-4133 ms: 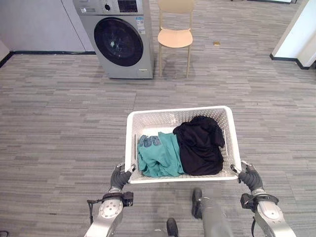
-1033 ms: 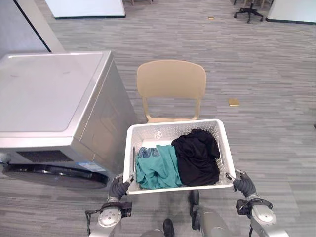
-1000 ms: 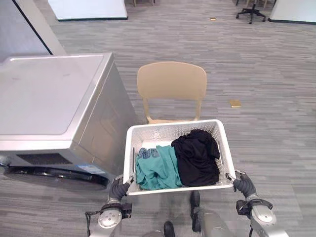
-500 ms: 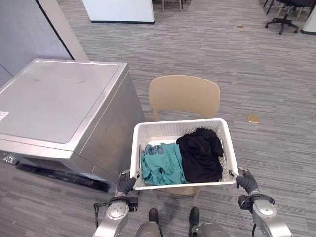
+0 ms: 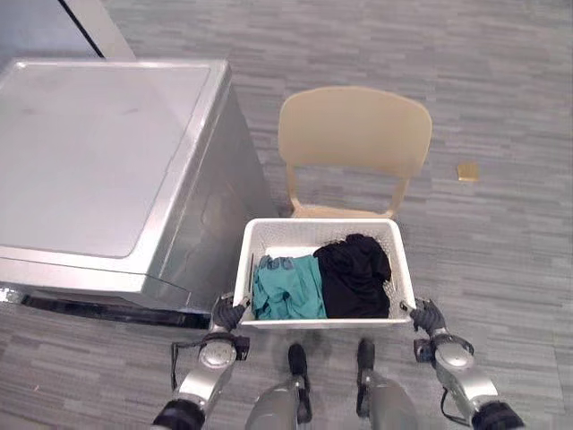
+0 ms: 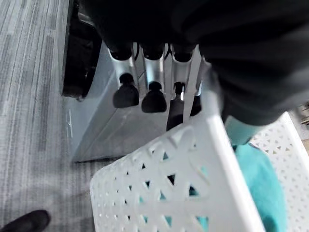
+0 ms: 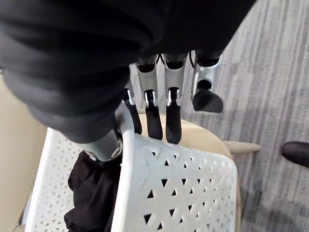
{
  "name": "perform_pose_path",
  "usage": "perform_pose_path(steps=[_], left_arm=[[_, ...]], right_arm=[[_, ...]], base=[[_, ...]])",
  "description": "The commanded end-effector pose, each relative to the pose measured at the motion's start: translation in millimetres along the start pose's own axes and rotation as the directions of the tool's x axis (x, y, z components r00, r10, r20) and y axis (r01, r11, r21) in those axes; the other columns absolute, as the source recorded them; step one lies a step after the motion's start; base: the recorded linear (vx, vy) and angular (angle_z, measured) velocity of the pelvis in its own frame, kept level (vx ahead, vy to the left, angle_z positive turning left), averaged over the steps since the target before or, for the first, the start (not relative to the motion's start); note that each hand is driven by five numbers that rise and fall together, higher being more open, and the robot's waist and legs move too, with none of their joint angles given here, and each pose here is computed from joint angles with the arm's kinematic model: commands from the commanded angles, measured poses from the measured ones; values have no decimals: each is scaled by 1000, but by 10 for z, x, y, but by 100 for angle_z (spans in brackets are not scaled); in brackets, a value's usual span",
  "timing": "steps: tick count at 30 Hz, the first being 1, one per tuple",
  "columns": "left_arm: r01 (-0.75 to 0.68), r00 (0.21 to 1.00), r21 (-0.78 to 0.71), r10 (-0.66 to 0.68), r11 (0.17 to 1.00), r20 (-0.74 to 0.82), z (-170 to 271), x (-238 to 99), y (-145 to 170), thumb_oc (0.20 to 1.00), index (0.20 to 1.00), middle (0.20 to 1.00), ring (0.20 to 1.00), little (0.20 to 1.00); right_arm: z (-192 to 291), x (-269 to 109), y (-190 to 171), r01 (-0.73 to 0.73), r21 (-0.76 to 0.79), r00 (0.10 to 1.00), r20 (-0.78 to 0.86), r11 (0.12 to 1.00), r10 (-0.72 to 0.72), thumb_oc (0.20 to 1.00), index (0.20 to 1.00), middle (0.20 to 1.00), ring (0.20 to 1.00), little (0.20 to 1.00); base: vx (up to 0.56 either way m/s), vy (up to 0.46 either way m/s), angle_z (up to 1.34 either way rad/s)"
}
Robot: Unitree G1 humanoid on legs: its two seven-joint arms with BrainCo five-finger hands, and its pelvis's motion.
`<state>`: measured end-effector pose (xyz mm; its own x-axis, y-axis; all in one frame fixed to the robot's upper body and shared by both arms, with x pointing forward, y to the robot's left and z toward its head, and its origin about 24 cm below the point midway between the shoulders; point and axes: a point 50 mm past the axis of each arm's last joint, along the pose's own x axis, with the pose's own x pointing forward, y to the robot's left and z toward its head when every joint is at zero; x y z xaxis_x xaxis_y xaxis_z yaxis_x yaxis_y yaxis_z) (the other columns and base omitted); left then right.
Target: Grab the laundry basket,head to the washer,open it,put in the laundry and shut it.
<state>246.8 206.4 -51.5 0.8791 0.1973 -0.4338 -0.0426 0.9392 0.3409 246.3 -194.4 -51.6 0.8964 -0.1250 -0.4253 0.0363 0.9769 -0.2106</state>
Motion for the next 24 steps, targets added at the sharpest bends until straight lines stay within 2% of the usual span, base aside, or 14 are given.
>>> perform_pose_path(steps=[1,7,8,9,10,13,24], left_arm=[[10,945,-86,19,996,326,767,77,-159,200,200,200,200,200],[-36,928,-50,52,998,369,974,169,-170,200,200,200,200,200],[-64,925,-34,72,997,373,1027,207,-164,376,376,376,376,376],[-64,925,-34,72,997,374,1029,208,-164,589,589,589,589,589],[-75,922,-38,84,996,378,1068,225,-170,1000,1000,1000,1000,1000],[-111,913,-62,126,992,387,1128,248,-110,1000,1000,1000,1000,1000],[-100,953,-191,149,976,263,601,53,-16,1000,1000,1000,1000,1000]], right_arm=[[486,22,320,-121,67,970,221,990,103,200,200,200,200,200],[696,102,428,-126,19,954,276,992,116,200,200,200,200,200],[758,130,469,-129,16,951,286,991,119,200,200,200,200,200],[761,131,469,-129,16,950,287,991,119,200,200,200,200,200],[775,153,489,-131,15,951,284,991,121,1000,1000,1000,1000,1000],[872,168,484,-117,7,943,316,993,108,1000,1000,1000,1000,1000],[325,-5,175,-38,89,983,181,995,21,1000,1000,1000,1000,1000]], base=[[-81,50,-15],[-64,29,-11],[-55,18,-8],[-42,16,-7],[-36,6,-8],[-33,-4,-9],[41,-19,3]])
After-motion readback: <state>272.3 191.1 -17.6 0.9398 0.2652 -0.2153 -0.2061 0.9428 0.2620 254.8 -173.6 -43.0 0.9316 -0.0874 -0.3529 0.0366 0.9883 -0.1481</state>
